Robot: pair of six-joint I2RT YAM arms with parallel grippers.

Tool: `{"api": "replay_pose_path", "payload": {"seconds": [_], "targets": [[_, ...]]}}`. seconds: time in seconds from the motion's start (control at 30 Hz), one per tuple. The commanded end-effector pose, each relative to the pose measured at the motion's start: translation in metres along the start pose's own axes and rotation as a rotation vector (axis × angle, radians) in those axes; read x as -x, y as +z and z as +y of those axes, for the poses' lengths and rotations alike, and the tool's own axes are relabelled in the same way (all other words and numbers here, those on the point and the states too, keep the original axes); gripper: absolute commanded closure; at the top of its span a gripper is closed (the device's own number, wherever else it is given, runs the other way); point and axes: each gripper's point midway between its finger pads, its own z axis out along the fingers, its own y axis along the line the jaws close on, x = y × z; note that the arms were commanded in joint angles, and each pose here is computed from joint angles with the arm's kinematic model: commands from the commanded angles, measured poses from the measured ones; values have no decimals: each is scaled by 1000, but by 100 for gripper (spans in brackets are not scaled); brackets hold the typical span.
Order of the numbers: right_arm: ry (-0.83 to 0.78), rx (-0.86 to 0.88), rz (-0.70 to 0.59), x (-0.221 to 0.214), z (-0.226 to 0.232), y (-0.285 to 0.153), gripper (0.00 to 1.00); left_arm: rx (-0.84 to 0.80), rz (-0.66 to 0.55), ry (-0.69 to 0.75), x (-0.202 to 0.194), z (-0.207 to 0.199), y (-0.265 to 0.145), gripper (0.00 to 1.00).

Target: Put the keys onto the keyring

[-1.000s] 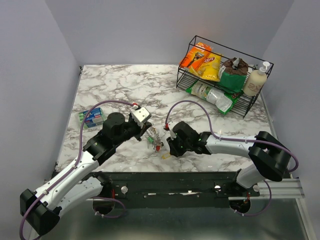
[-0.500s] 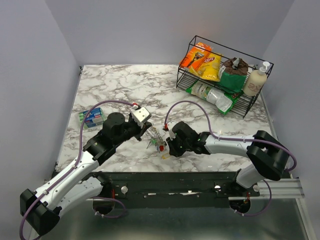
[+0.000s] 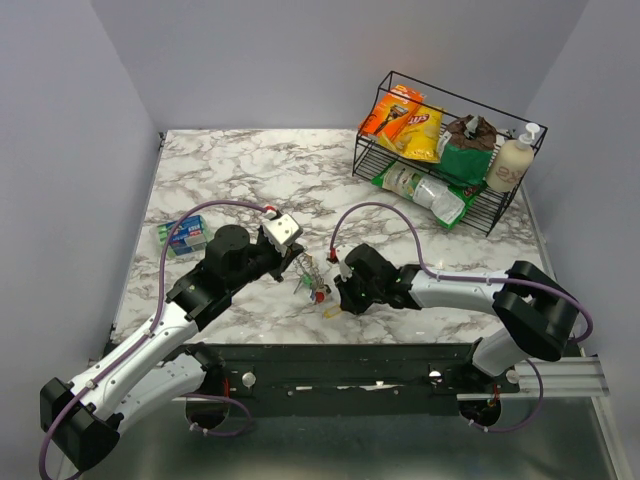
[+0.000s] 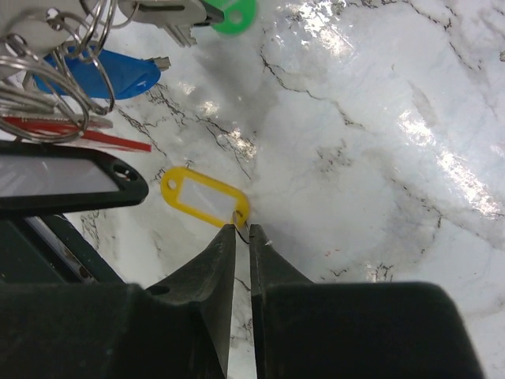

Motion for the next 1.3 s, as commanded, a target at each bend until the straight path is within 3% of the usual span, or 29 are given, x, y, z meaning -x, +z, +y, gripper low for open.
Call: {"api": "replay_pose_path", "payload": {"seconds": [0.0, 0.17, 0.37, 0.67, 0.93, 1.27], "targets": [[9, -20, -8, 0, -5, 4, 85, -12, -86, 14, 23, -3, -2, 100], [4, -13, -11, 0, -4, 4, 99, -10, -89, 14, 25, -3, -4, 100], [-53, -4, -68, 18, 0, -11, 99, -1, -57, 7, 27, -2, -10, 100], [-292, 62, -140, 51, 14, -49, 100, -25, 46, -36, 13, -9, -22, 100], [-446, 159, -234, 70, 36, -84, 99, -46, 30, -103, 0, -20, -32, 100], [-591, 271, -327, 103, 65, -111, 99, -245, 73, -109, -16, -55, -38, 100]]}}
